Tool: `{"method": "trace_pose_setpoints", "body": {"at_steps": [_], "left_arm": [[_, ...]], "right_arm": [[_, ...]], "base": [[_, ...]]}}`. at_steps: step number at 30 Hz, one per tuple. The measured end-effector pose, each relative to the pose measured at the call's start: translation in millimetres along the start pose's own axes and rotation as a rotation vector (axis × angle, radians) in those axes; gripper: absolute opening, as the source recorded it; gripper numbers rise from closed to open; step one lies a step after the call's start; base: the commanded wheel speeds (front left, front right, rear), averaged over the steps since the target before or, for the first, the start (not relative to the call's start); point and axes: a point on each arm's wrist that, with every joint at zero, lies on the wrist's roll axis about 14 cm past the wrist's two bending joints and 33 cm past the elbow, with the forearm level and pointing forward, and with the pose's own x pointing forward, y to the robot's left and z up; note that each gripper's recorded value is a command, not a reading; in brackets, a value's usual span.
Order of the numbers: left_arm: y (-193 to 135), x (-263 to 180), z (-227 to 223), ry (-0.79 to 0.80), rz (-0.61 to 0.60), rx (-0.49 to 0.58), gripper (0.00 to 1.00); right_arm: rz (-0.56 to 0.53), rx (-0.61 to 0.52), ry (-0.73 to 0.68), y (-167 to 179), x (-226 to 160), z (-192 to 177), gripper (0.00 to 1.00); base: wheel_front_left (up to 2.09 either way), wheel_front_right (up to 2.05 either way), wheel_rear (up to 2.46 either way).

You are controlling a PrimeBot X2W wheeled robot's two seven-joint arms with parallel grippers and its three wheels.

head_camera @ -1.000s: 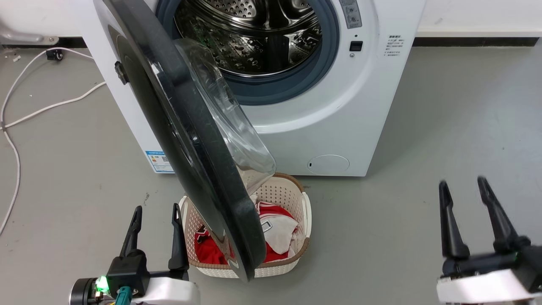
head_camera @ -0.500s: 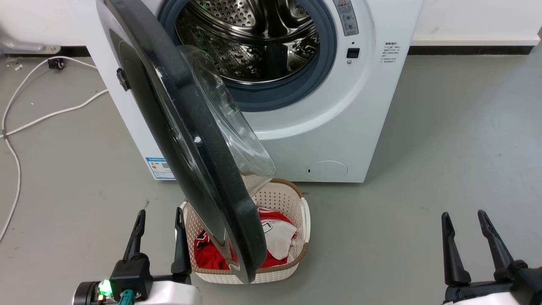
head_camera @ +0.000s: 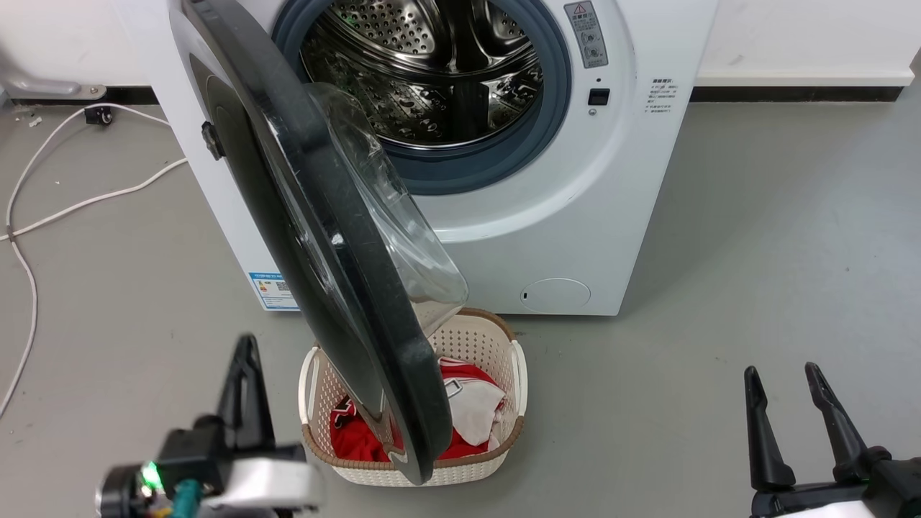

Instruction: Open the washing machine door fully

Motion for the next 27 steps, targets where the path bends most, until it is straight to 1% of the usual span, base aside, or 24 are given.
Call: {"method": "trace_pose_setpoints", "body": {"at_steps": [5, 9, 12, 16, 20, 24, 27], "left_arm": [[7.0, 20.6, 48.8, -0.160, 0.022, 0.001, 0.00], [-0.1, 28.6, 90.5, -0.294, 0.004, -0.003, 0.00], [-12.8, 32.8, 124.3, -0.402, -0.036, -0.013, 0.00], [-35.6, 33.6, 161.2, -0.521, -0.115, -0.031, 0.00], [-67.7, 31.1, 187.2, -0.606, -0.229, -0.050, 0.00], [-101.4, 26.4, 200.9, -0.651, -0.350, -0.079, 0.00], [-127.3, 21.0, 201.4, -0.651, -0.440, -0.105, 0.00]], "right_arm": [[0.003, 0.000, -0.015, 0.8, 3.4, 4.3, 1.00], [0.001, -0.002, -0.026, 0.1, 5.1, 7.3, 1.00], [0.002, -0.001, -0.028, 0.3, 6.6, 7.7, 1.00], [0.009, 0.001, -0.031, 2.6, 9.1, 8.1, 1.00], [0.012, 0.006, -0.031, 4.0, 9.3, 7.9, 1.00], [0.009, 0.008, -0.030, 3.1, 9.6, 7.4, 1.00], [0.007, 0.008, -0.030, 2.5, 10.0, 7.3, 1.00]], "base": [[0.00, 0.00, 0.00], [0.00, 0.00, 0.00], [0.00, 0.00, 0.00], [0.00, 0.00, 0.00], [0.00, 0.00, 0.00], [0.00, 0.00, 0.00], [0.00, 0.00, 0.00]]}}
